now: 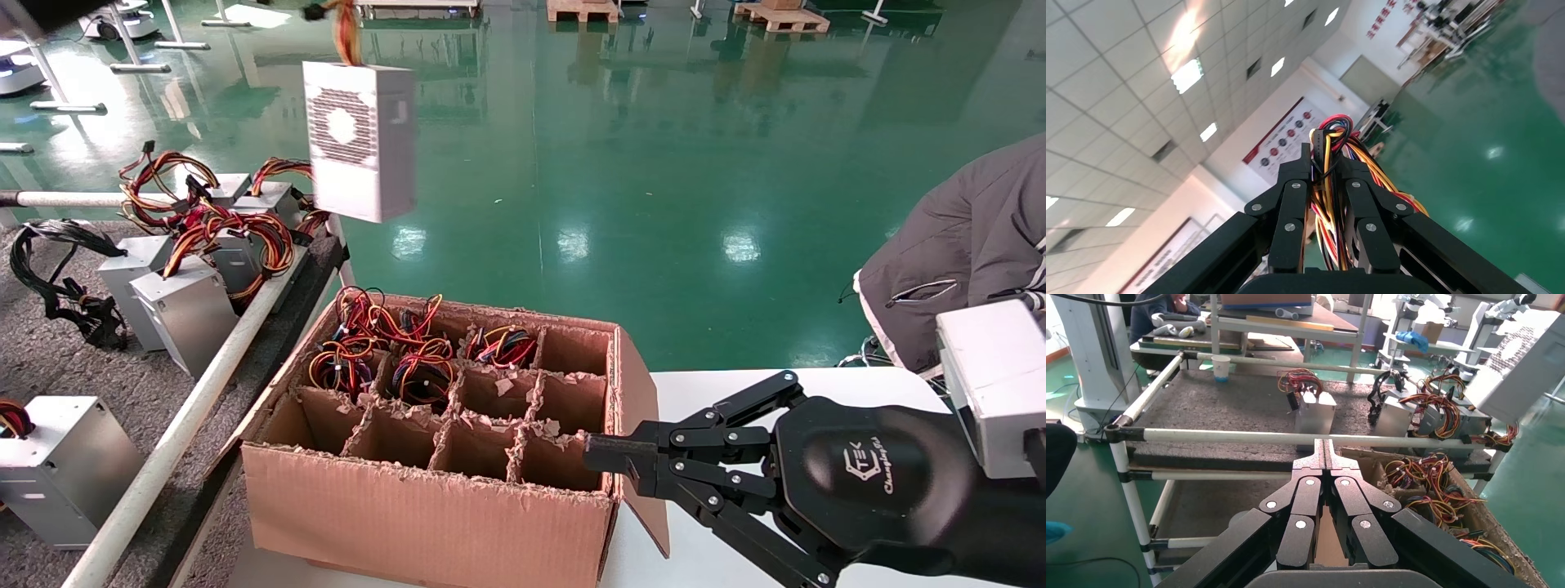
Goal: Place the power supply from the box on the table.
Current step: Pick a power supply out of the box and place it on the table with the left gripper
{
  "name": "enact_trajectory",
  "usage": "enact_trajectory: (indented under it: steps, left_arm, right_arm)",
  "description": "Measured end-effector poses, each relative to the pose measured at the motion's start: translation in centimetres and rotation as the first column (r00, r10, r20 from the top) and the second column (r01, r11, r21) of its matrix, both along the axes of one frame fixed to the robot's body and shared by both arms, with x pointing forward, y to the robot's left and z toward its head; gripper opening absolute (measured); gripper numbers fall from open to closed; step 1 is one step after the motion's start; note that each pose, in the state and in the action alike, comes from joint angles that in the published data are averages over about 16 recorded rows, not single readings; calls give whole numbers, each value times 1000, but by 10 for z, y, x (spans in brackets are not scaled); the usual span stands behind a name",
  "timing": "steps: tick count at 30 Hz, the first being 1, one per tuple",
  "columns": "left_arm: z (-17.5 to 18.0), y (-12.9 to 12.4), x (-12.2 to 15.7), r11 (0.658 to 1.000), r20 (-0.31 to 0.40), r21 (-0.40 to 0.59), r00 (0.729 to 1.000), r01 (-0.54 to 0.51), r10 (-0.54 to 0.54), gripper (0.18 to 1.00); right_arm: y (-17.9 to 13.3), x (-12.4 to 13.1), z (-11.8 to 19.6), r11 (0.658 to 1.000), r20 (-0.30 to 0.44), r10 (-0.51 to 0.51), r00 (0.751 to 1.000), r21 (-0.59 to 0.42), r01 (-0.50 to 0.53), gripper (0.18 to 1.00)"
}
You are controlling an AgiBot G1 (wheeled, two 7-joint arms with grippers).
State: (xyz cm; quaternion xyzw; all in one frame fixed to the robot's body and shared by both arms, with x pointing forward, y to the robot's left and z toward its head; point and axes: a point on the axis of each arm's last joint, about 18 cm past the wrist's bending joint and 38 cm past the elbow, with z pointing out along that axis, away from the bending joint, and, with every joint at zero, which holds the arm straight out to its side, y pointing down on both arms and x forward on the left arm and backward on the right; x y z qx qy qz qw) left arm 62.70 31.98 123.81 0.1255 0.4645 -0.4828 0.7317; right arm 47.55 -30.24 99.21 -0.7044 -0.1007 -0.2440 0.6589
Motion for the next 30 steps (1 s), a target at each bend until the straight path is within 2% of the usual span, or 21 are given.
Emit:
enact_trajectory:
  steps: [14,30]
  left_arm:
    - [0,58,-16,990,14,19,990,-137,137,227]
    - [-20,112,-36,972,-49,55,972,-229,232,227]
  right_arm:
    - [0,0,0,1000,0,0,1000,0,0,193]
    - [0,0,0,1000,0,0,1000,0,0,193]
